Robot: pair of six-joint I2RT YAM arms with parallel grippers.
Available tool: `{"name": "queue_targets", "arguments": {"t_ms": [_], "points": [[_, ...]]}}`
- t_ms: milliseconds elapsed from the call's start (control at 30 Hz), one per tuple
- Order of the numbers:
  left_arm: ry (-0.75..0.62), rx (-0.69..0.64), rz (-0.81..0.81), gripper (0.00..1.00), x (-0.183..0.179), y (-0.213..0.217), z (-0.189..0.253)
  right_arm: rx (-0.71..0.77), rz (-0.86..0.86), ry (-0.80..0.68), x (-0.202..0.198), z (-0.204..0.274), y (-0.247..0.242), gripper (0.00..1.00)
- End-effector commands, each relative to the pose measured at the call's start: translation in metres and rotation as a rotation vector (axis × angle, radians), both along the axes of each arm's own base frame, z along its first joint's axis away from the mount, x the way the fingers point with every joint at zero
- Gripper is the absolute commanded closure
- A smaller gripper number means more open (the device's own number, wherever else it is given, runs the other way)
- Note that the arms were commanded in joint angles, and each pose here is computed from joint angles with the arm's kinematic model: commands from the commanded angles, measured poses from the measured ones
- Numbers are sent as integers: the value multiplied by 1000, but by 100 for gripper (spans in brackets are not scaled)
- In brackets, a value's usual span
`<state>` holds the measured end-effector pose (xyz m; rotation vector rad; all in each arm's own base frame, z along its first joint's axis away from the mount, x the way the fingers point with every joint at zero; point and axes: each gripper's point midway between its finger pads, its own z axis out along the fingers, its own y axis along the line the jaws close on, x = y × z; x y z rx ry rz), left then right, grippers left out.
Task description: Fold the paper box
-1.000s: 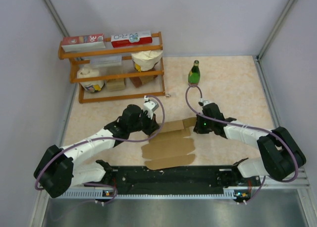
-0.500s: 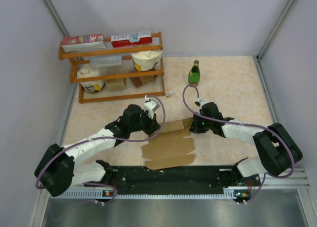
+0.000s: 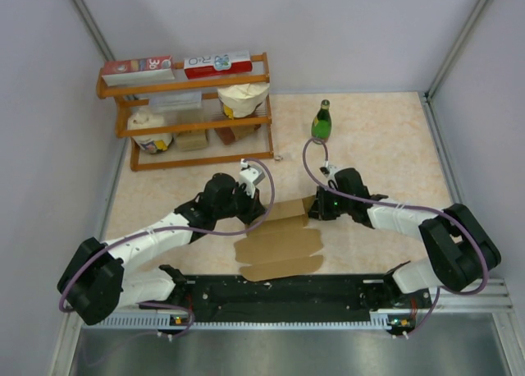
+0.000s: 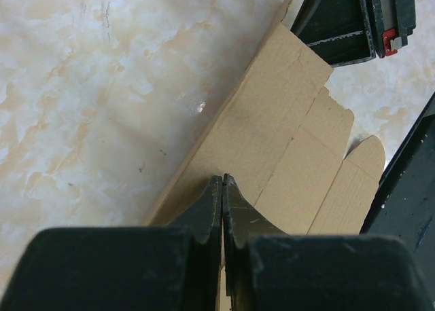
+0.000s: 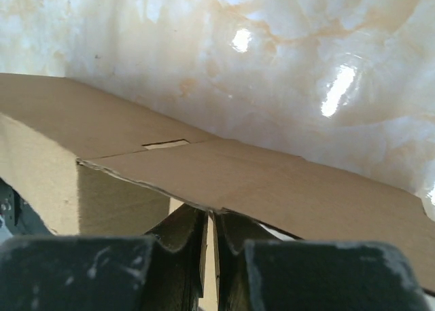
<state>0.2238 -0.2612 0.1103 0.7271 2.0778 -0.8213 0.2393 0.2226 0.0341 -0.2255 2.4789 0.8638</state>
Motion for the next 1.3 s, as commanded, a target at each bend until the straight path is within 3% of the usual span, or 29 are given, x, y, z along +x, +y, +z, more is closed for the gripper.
{"name": "queue_targets", "arguments": {"t_ms": [0,900,1267], "points": [[11,-2,-5,100,-1,-4,0,96,29,-34,7,17,15,95],[8,-1,-3,100,-2,-3,0,88,56,69,1,-13,20,97],[5,8,8,100,-2,-1,0,11,-17,-38,6,14,-2,96]]}}
